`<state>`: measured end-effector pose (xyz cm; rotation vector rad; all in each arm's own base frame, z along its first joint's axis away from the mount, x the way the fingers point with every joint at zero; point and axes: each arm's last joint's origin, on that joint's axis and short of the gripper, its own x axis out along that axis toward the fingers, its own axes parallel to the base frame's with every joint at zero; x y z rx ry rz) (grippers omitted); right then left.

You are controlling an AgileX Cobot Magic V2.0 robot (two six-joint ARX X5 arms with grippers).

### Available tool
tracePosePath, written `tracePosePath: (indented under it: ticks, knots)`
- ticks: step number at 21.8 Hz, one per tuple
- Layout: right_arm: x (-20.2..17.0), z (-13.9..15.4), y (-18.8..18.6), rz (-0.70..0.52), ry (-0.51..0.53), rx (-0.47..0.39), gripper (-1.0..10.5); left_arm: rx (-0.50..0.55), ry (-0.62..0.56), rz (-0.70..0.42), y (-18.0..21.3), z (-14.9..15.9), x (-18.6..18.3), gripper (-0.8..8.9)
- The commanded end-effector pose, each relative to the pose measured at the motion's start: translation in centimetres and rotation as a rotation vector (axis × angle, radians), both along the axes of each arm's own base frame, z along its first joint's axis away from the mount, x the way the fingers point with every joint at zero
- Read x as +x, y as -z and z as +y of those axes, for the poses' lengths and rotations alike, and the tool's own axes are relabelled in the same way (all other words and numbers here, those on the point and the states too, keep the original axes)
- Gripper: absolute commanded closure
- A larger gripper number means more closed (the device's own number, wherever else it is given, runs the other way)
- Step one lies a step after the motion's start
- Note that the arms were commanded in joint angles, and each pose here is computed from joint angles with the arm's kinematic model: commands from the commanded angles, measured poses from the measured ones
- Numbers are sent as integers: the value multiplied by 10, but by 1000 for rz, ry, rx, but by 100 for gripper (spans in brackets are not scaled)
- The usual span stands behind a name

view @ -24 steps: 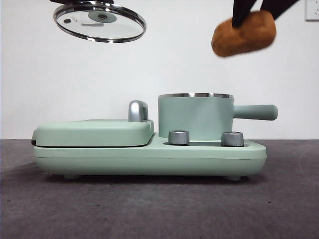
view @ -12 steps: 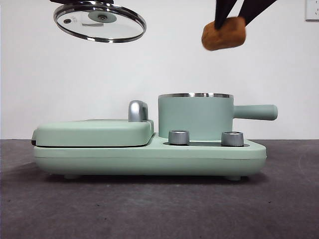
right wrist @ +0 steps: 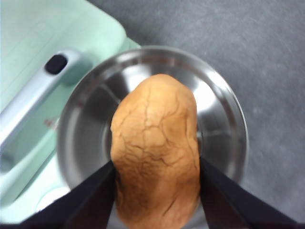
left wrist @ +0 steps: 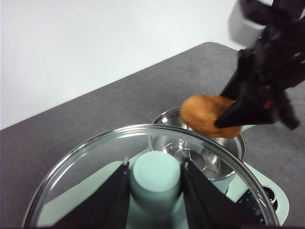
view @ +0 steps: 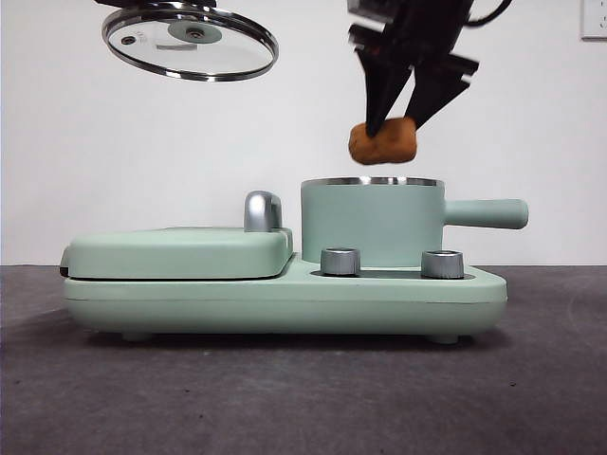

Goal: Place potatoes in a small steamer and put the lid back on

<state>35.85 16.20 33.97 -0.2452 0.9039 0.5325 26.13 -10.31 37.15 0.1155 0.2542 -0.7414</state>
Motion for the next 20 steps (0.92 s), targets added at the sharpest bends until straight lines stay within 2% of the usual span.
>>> tracePosePath:
  ticks: [1,15,20]
  knots:
    - [13,8,9,-18,-14,1,734,-15,10,-56,-10,-1,-1,804]
    - [41,20,57,49,-17,-32,734,-15,10,-56,-10,-1,-1,804]
    - [42,21,60,56,-17,-34,715,-15,10,-55,-10,-1,-1,804]
